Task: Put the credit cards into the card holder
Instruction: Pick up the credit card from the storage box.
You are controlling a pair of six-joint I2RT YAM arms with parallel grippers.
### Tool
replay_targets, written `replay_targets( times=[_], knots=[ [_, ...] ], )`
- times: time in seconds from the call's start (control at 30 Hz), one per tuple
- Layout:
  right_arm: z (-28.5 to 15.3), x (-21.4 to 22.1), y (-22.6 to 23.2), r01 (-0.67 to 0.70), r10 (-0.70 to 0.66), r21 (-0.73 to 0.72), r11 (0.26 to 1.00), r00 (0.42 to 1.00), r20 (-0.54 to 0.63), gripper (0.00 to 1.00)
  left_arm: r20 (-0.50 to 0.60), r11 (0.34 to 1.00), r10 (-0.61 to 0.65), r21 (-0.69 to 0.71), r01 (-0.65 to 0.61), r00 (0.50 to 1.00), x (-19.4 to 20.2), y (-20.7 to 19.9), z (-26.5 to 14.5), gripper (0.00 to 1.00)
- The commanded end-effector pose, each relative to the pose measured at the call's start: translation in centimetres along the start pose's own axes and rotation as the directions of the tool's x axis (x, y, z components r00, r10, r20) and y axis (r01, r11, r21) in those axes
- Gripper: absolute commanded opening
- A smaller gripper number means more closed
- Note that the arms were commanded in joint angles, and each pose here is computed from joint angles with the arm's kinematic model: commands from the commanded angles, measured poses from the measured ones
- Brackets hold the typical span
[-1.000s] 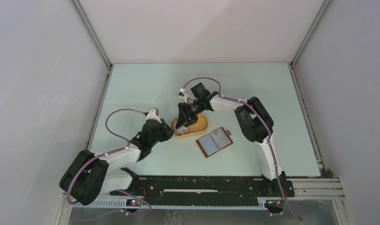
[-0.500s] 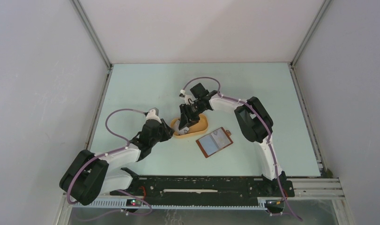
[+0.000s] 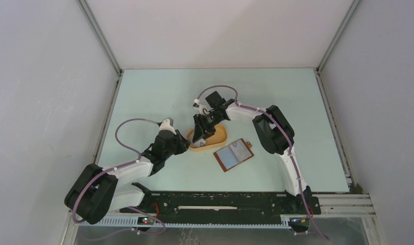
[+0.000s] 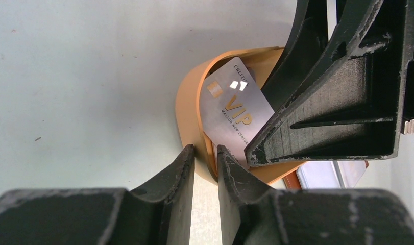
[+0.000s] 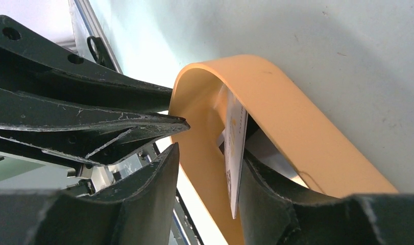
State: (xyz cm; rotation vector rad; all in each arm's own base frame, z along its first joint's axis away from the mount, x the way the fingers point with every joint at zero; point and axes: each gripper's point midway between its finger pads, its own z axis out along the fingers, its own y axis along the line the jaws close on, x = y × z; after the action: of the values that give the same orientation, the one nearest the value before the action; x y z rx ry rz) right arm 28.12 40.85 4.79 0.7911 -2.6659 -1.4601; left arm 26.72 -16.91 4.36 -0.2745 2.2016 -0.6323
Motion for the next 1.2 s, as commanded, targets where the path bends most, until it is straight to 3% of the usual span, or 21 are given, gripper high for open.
replay_targets(
  times=[0.0,0.17,0.87,1.17],
  knots=[
    [-0.2,-0.8,0.9,0.01,-0.01,-0.029,1.0,1.0,0.005,0.51,0.024,0.999,-0.003,0.051,0.001,1.0,-1.2,-1.6,-0.1,0.27],
    [-1.7,-1.2,1.5,0.021,-0.02,-0.049,0.999,1.0,0.021,0.43,0.027,0.999,-0.002,0.047,0.001,1.0,-1.3,-1.5,-0.2,0.27],
    [-4.9,-1.2,0.4,-0.018,0.022,-0.069,0.997,0.998,0.056,0.36,0.028,0.999,0.004,0.038,-0.005,1.0,-1.4,-1.5,-0.2,0.27],
    [-5.2,-1.0,-0.1,-0.045,0.05,-0.078,0.996,0.997,0.055,0.24,0.025,0.999,0.006,0.035,-0.006,1.0,-1.4,-1.4,-0.2,0.27]
  ],
)
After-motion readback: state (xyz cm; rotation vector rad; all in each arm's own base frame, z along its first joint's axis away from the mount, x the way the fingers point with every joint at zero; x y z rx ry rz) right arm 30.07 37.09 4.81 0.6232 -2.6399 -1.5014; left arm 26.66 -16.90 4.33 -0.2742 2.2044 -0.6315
